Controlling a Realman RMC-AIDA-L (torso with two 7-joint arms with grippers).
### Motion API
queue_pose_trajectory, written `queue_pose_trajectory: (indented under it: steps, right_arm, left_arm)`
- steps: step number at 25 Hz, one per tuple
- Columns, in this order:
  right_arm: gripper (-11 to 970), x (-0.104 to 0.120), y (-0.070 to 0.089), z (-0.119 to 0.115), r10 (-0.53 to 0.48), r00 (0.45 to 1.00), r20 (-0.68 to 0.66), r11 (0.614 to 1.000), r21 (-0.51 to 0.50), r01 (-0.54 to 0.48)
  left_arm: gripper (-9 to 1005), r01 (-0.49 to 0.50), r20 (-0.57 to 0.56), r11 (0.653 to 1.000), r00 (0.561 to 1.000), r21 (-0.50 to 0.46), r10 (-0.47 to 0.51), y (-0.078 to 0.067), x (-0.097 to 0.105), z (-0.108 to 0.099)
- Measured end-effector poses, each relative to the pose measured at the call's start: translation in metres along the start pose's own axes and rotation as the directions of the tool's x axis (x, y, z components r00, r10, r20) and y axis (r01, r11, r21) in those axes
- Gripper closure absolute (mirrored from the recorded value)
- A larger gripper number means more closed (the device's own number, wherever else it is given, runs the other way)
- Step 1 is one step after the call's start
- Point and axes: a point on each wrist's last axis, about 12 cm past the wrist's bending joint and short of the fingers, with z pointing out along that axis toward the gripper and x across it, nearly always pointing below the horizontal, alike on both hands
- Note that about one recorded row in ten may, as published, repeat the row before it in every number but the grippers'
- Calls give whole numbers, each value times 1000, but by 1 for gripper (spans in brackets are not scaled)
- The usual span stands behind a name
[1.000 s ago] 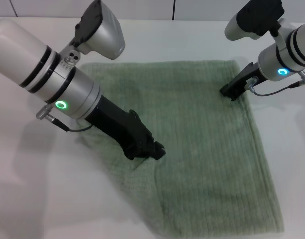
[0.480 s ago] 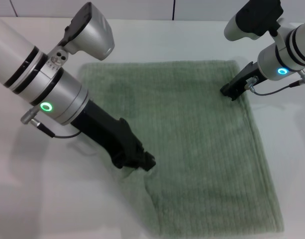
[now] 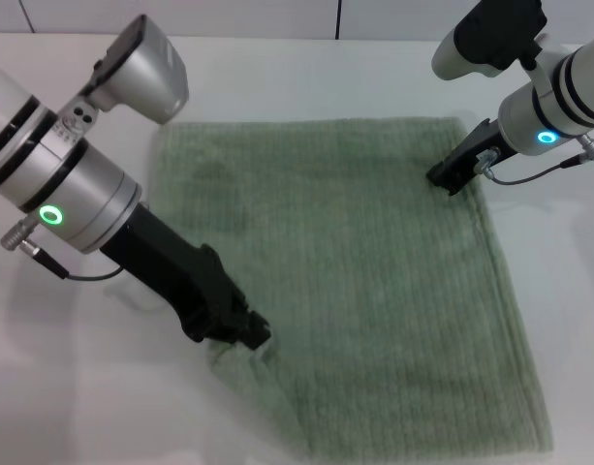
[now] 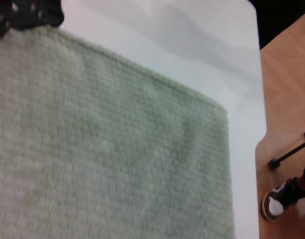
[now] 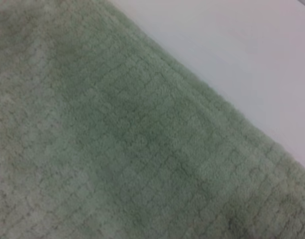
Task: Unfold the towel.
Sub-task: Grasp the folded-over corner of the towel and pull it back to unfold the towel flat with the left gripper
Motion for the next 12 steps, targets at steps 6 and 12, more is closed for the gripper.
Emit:
queue_pose_trajectory:
  steps: [6,12]
  right_arm:
    - [911,0,1,0,-1,1000,0,1000,-2,1]
    - [910,-1,2,1,-1,1000,1,1000,-4,1]
  left_arm:
    - [878,14,-41,1000,999,-18,-15,2,3,5]
    - [869,84,-75,996,993,-34,-87,8,3,6]
